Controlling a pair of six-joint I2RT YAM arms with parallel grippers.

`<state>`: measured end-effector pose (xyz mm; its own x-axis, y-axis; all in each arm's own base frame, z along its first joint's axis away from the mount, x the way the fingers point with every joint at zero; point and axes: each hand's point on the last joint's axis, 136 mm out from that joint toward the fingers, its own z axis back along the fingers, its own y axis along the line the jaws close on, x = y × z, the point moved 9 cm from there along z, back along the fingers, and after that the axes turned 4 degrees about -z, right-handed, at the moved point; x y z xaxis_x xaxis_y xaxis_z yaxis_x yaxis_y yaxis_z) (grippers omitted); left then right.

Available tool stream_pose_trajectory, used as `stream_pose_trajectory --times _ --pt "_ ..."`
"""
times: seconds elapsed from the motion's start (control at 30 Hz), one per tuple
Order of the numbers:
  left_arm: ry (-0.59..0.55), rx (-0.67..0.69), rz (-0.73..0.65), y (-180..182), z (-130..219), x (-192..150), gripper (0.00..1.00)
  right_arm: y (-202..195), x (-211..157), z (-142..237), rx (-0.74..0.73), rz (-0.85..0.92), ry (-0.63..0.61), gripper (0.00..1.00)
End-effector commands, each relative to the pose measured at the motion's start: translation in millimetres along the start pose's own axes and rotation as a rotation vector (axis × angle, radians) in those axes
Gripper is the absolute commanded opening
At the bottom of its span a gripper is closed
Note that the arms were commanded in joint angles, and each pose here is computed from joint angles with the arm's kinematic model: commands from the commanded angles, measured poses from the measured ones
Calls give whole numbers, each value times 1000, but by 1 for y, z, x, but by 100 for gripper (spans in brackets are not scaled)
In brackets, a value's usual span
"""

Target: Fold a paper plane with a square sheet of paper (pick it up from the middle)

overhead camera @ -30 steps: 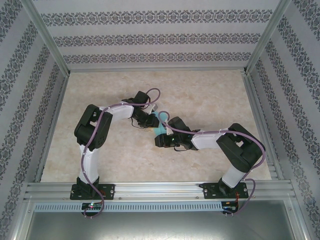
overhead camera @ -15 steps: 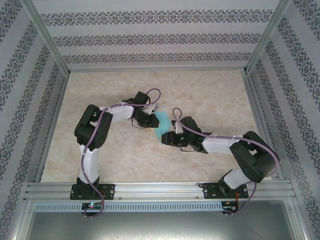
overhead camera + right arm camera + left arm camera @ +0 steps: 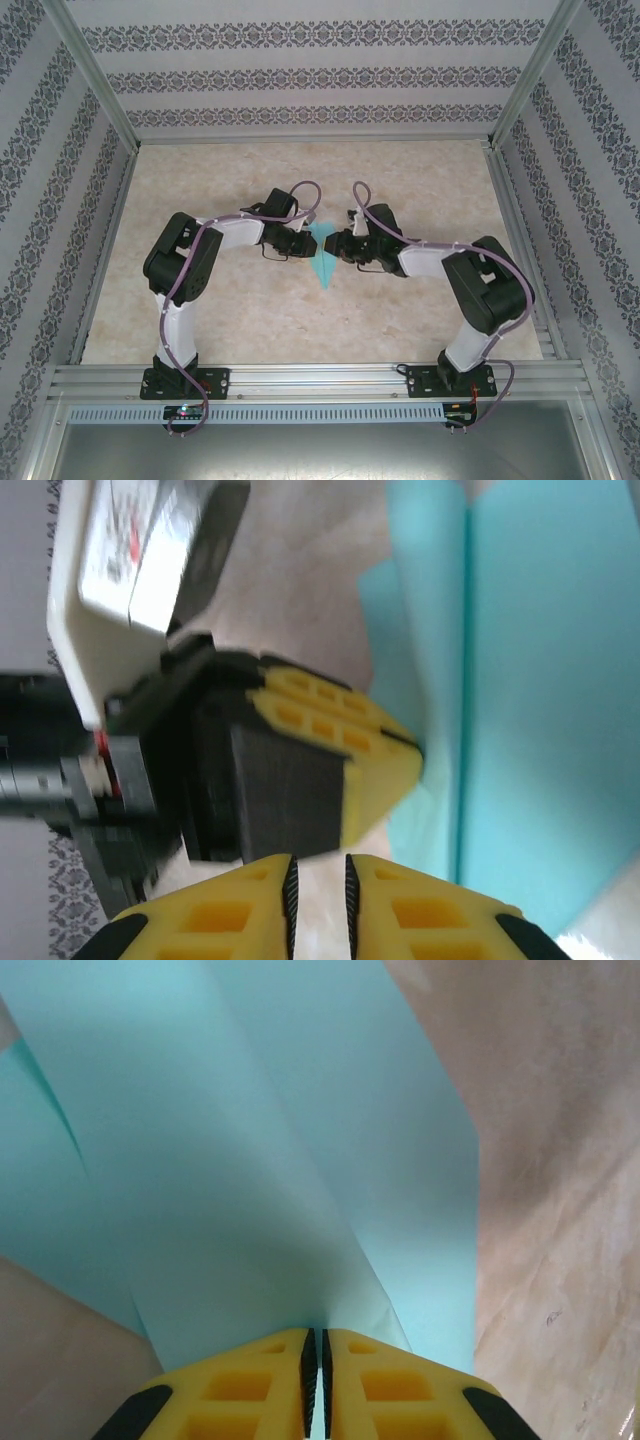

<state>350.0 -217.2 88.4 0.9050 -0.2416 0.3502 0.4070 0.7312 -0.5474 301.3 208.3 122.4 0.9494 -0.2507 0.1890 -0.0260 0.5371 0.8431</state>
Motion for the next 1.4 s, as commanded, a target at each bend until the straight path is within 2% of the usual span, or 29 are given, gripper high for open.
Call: stream_pose_trajectory --times 0.0,0.53,1.03,1.37 --pt "22 99 -36 14 -10 -14 16 0 16 -12 32 -5 26 22" --pt "17 95 -80 16 -12 -16 16 -28 42 -54 -17 -50 110 18" --pt "48 144 -128 18 -18 -20 15 -41 59 -57 -280 15 102 16" --pt "51 183 -182 17 -22 -24 15 -39 79 -56 -282 -18 47 11"
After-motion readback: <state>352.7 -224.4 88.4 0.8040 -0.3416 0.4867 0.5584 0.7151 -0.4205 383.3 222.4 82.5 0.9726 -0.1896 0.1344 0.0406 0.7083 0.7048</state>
